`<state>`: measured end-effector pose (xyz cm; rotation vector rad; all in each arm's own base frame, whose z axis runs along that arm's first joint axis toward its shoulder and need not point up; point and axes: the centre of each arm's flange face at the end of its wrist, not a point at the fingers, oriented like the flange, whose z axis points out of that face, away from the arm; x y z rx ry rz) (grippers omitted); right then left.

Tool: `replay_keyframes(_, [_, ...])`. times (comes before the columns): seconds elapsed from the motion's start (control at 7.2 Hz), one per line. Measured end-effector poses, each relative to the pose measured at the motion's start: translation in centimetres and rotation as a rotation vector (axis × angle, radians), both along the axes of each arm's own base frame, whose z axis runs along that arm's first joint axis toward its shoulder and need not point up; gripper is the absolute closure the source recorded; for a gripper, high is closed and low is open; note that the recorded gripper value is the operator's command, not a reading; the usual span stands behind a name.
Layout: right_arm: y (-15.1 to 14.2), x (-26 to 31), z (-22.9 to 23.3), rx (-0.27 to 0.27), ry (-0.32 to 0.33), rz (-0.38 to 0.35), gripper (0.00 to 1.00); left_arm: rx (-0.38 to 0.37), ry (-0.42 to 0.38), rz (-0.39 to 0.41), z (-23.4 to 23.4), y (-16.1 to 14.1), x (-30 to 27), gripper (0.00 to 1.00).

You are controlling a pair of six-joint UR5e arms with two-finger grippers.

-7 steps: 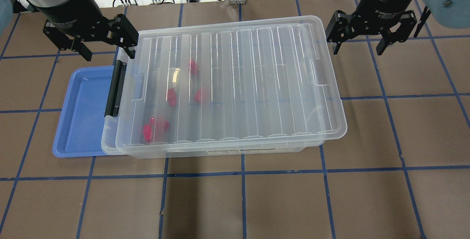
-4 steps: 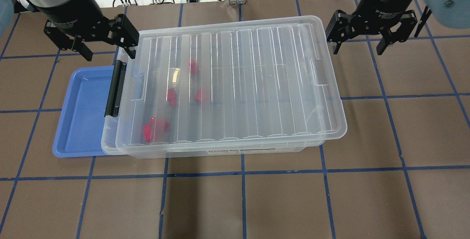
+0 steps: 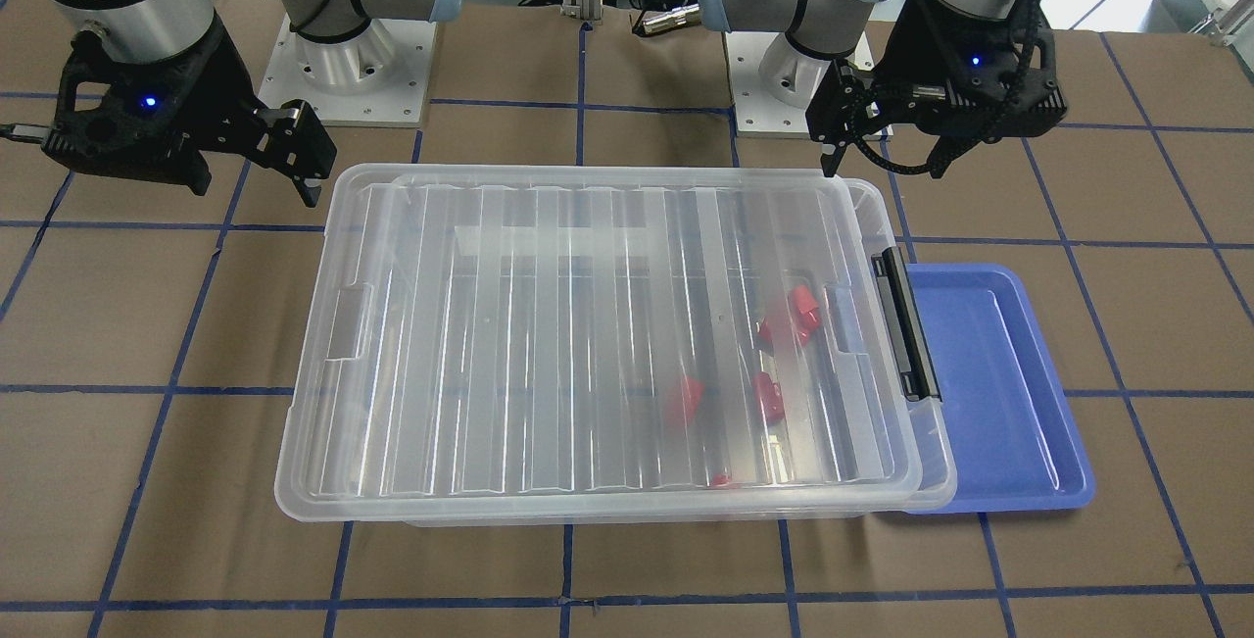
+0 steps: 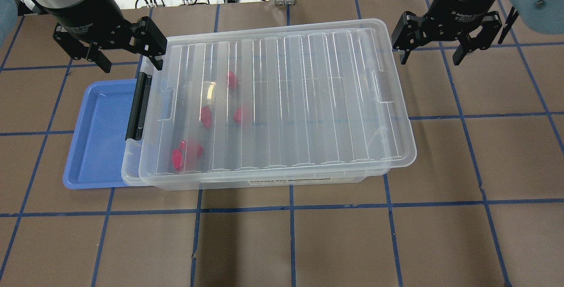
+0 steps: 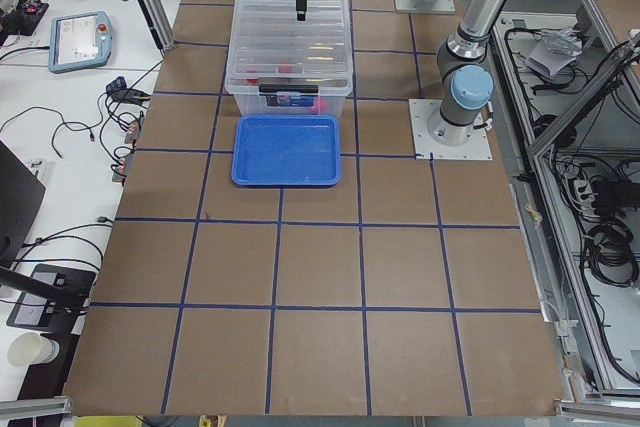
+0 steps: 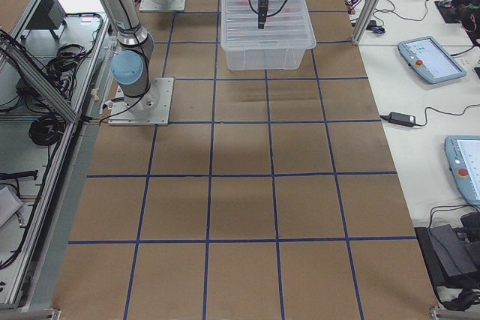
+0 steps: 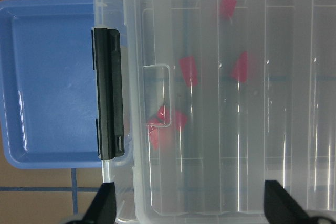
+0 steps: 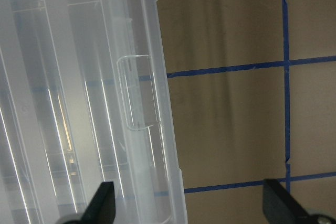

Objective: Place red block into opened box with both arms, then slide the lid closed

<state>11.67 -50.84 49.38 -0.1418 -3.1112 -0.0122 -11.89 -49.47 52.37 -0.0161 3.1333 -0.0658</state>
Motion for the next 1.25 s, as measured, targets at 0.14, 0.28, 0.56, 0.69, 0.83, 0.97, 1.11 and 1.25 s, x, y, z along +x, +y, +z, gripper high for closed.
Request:
replay_keyframes(0.14, [-0.01, -0.06, 0.03, 0.000, 0.000, -0.001, 0.00, -0.012, 0.001, 0.002, -0.08, -0.37, 0.03, 0.00])
replay_keyframes(0.28, [-0.05, -0.13, 0.16, -0.002, 0.001, -0.002, 0.00, -0.021, 0.000, 0.001, -0.07, -0.53, 0.07, 0.00])
replay_keyframes(0.56, [-0.10, -0.20, 0.35, -0.006, 0.001, -0.004, 0.00, -0.028, -0.002, 0.001, 0.03, -0.51, 0.09, 0.00])
replay_keyframes(0.69, [-0.11, -0.24, 0.37, -0.007, 0.000, -0.005, 0.00, -0.028, -0.002, 0.001, 0.00, -0.54, 0.09, 0.00])
replay_keyframes(0.83, [-0.12, -0.24, 0.38, -0.007, 0.000, -0.005, 0.00, -0.027, -0.002, 0.000, -0.05, -0.58, 0.09, 0.00])
replay_keyframes(0.97, [0.01, -0.18, 0.51, -0.010, -0.003, -0.005, 0.00, -0.026, -0.002, 0.000, -0.08, -0.61, 0.09, 0.00])
replay_keyframes(1.11, [0.26, -0.06, 0.65, -0.011, -0.005, -0.003, 0.00, -0.026, -0.002, 0.000, -0.09, -0.63, 0.07, 0.00])
replay_keyframes(1.25, [0.45, 0.01, 0.67, -0.011, -0.003, -0.001, 0.00, -0.024, -0.002, -0.002, -0.17, -0.66, 0.00, 0.00])
